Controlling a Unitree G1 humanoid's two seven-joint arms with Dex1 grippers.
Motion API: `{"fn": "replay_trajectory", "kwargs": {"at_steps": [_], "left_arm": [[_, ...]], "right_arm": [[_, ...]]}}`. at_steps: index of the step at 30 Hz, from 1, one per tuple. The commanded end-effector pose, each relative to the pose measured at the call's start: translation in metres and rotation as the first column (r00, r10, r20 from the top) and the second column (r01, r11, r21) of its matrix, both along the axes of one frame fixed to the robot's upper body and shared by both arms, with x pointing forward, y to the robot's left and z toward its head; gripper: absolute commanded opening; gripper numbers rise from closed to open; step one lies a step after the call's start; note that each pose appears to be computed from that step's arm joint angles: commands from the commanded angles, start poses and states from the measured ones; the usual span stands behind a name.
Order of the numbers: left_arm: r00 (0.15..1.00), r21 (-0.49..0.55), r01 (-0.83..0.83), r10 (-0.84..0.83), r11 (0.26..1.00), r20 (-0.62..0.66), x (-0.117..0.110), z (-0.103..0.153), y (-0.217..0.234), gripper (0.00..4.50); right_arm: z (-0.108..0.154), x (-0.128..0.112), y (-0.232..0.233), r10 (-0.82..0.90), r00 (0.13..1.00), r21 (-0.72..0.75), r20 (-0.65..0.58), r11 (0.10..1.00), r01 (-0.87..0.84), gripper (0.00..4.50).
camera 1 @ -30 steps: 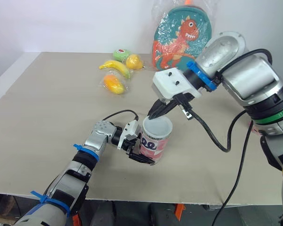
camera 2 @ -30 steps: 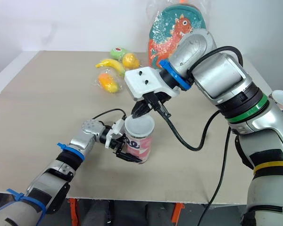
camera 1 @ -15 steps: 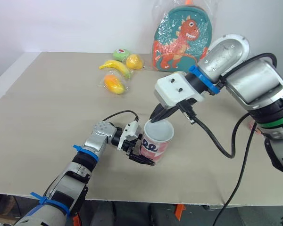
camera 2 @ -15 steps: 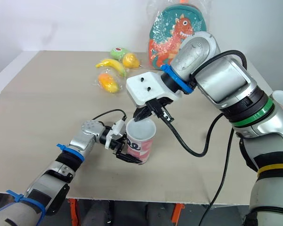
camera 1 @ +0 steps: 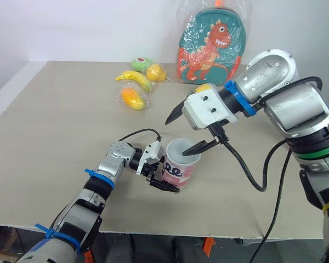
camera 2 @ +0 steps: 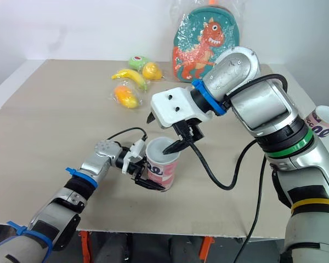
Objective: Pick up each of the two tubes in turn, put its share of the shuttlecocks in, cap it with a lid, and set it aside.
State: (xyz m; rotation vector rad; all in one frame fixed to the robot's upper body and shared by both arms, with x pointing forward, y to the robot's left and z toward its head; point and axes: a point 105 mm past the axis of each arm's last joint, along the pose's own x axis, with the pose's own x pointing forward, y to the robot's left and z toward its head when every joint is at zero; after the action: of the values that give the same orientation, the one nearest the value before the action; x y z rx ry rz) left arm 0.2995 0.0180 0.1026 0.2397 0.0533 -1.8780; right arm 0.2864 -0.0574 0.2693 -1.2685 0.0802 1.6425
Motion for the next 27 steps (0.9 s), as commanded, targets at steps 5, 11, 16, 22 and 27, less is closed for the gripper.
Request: {"fn": "replay_trajectory", "kwargs": {"at_steps": [5, 11, 16, 22, 27], "left_arm": [[0.998, 0.057, -0.021, 0.024, 0.998, -0.053, -0.001, -0.017, 0.010, 3.67], [0.998, 0.058, -0.020, 0.023, 0.998, -0.054, -0.001, -0.019, 0.011, 3.67], [0.999, 0.057, -0.021, 0.024, 0.998, -0.049, 0.000, -0.020, 0.010, 3.67], [0.998, 0.058, -0.025, 0.028, 0.998, -0.051, 0.001, -0.020, 0.011, 3.67], [0.998, 0.057, -0.028, 0.031, 0.998, -0.049, 0.002, -0.019, 0.012, 3.67]], "right_arm": [[0.042, -0.014, -0.010, 0.004, 0.996, 0.137, -0.086, 0.991, 0.007, 4.39], [0.032, -0.022, -0.015, 0.015, 0.990, 0.110, -0.139, 0.994, 0.000, 2.39], [0.016, -0.023, -0.012, 0.027, 0.987, 0.060, -0.159, 0.998, -0.018, 0.09], [-0.005, -0.008, -0.006, -0.016, 0.991, -0.003, -0.130, 1.000, 0.016, 0.03], [-0.035, -0.004, -0.005, -0.002, 0.992, -0.108, -0.128, 0.994, -0.012, 0.03]]}}
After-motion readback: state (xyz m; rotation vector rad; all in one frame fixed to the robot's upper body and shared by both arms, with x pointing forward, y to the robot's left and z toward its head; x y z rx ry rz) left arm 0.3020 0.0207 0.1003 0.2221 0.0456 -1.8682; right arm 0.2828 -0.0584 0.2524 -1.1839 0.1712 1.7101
